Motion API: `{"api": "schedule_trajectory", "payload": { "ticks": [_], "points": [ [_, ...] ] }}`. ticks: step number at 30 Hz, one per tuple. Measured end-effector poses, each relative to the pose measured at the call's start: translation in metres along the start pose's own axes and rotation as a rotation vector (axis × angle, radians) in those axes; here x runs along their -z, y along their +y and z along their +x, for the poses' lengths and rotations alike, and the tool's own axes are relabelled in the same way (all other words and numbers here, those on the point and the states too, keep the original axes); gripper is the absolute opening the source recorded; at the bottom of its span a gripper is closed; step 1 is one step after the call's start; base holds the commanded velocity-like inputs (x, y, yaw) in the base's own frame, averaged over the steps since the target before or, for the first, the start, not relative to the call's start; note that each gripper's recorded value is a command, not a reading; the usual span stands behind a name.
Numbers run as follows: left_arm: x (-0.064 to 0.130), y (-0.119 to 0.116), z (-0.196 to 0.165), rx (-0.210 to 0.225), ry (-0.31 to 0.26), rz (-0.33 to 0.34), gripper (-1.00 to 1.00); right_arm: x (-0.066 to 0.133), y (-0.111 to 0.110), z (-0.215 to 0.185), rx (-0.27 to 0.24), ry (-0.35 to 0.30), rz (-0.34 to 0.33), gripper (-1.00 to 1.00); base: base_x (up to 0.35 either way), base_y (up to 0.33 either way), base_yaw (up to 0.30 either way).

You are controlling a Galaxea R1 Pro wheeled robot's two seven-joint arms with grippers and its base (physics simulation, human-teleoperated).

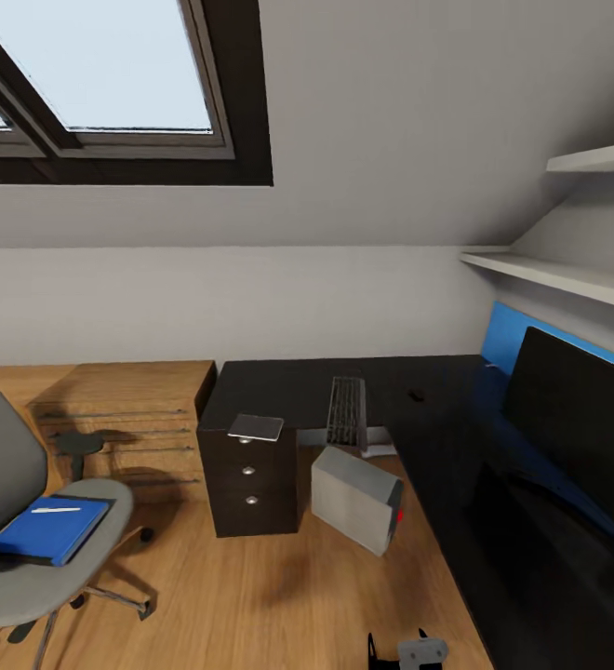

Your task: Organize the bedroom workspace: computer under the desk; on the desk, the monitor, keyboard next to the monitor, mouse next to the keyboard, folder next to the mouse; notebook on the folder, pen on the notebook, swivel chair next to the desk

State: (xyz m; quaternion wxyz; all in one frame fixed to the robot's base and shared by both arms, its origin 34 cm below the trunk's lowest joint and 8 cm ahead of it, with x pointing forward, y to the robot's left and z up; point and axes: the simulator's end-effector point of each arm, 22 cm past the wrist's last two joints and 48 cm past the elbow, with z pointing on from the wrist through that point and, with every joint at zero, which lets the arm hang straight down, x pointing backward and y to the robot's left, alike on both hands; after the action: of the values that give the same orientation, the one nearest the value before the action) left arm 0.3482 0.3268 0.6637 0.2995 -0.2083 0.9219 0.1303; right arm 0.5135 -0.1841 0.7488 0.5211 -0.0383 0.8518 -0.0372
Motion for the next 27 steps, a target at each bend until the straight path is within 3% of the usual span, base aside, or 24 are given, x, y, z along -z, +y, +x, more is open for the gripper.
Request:
{"api": "schedule_trajectory", "payload": {
  "ticks": [8,27],
  "points": [
    [0.0,0.0002,0.0009,-0.001,0.003,-0.001,1.0,0.0001,0.0002,0.0009,0.0,0.002,-0.001,1.0,0.334,0.074,0.194],
    [-0.0004,0.0013,0.0002,-0.002,0.0,-0.002,1.0,0.0,-0.0028,0.0018,0.003,0.002,0.003,1.0,0.334,0.034,0.009]
  ]
}}
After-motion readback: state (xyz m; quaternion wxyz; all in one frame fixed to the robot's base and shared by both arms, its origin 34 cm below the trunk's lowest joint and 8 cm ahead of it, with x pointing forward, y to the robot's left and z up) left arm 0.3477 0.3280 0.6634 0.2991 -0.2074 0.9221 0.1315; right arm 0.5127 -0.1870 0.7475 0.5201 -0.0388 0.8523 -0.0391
